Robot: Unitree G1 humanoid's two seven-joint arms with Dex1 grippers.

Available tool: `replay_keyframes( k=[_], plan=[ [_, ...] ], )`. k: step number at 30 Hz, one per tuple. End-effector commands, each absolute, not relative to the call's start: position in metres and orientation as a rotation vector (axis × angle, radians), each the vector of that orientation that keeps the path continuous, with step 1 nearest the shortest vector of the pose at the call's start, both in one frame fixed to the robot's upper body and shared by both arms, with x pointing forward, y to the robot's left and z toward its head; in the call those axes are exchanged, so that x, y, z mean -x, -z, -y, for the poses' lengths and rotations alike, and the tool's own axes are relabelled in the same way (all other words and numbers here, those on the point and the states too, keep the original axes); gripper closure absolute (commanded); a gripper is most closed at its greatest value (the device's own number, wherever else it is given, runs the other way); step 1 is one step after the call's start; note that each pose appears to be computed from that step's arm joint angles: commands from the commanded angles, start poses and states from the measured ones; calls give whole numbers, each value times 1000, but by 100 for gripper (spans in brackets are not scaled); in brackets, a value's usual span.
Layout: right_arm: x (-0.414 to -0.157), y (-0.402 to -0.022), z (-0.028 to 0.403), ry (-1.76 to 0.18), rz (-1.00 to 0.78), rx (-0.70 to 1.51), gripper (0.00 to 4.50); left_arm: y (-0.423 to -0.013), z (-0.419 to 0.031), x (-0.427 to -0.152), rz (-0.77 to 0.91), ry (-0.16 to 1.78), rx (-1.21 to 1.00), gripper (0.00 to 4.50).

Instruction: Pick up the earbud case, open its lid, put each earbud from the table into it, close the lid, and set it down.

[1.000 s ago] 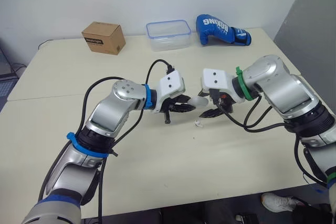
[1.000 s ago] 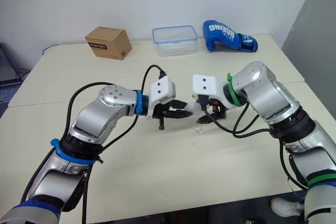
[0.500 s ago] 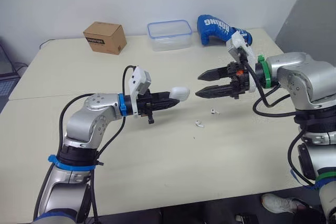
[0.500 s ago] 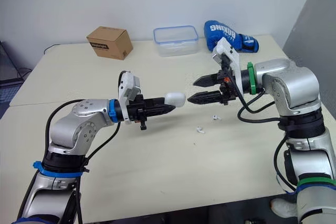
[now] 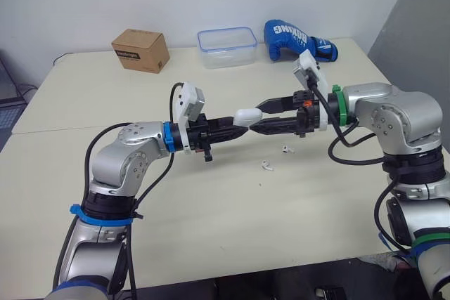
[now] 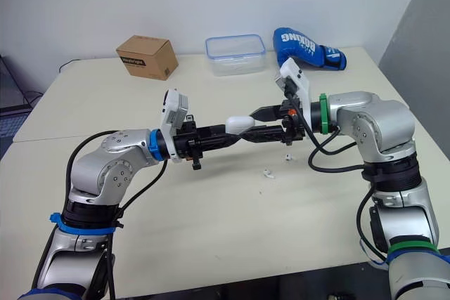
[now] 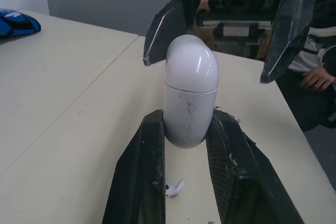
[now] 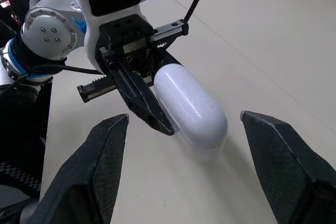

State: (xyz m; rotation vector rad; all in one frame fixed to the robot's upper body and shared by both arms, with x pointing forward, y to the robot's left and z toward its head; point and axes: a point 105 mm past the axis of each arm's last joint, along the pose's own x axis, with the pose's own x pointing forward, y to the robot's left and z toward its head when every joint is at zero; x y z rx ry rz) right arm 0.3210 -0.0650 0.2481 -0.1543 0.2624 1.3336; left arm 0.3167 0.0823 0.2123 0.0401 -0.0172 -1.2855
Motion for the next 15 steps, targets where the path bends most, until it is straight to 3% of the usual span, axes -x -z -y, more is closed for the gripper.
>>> replay_keyframes(
  k=[1, 15],
  plan=[
    [-322, -256, 62, -1332, -222, 173, 94, -229, -79, -308, 83, 1317, -51, 379],
    [-330, -259, 65, -1316, -231, 165, 94, -226, -78, -301, 74, 1337, -53, 379]
  ],
)
